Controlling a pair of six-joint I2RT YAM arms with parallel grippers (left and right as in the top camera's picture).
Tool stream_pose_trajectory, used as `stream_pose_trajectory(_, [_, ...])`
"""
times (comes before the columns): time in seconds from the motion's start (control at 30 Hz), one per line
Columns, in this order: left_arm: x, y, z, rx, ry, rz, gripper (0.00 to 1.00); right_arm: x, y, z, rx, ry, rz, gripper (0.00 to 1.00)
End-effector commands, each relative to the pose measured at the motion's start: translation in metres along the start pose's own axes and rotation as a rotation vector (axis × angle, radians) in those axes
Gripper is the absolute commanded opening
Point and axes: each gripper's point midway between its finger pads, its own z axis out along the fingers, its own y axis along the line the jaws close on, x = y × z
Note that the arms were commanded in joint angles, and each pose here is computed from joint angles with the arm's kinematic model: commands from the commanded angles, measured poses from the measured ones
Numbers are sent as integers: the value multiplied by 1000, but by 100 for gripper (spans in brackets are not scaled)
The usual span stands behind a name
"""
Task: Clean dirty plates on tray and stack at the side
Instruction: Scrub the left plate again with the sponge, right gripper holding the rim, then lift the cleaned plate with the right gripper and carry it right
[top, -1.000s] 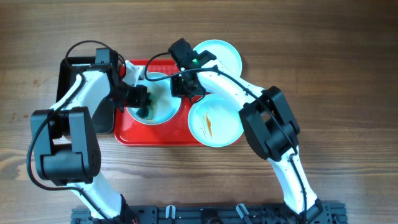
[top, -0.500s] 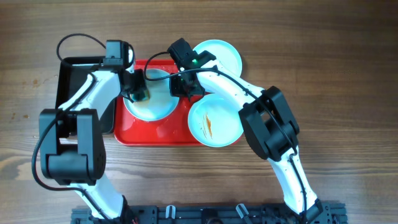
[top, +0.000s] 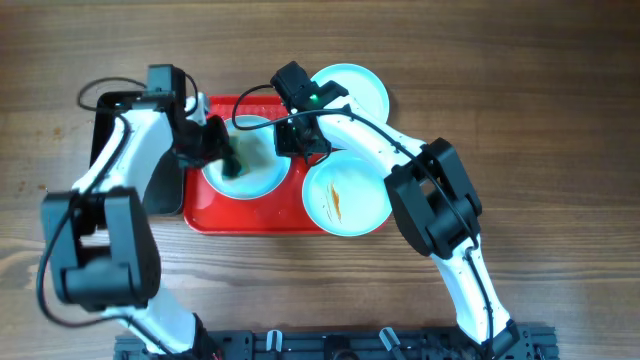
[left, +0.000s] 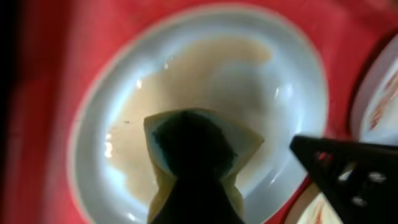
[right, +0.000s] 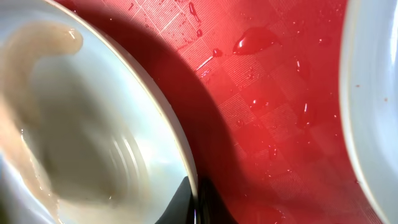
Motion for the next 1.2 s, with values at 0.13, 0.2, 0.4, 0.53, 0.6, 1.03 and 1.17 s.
stream_pose_trajectory(0.13, [-37, 35, -59, -266, -276, -119, 4, 6, -11, 22, 17, 28, 17, 11])
stream_pose_trajectory(0.2, [-42, 47, -64, -340, -314, -132, 4, 11, -9, 31, -6, 55, 21, 13])
stream_pose_trajectory(0.4, [-44, 55, -63, -384, -320, -135, 4, 18, -7, 24, -44, 104, 31, 4])
stream_pose_trajectory(0.53, [-44, 55, -63, -383, -321, -135, 4, -6, -27, -39, 72, -25, -17, 4])
stream_pose_trajectory(0.6, [-46, 54, -63, -380, -328, -135, 4, -22, -35, -86, 174, -154, -67, 4])
stream_pose_trajectory(1.03, [-56, 45, -62, -321, -359, -131, 4, -43, -31, -228, 832, -744, -191, 4])
stream_pose_trajectory(1.17, [-57, 48, -62, -249, -333, -165, 4, -21, 8, -264, 1018, -965, -246, 4])
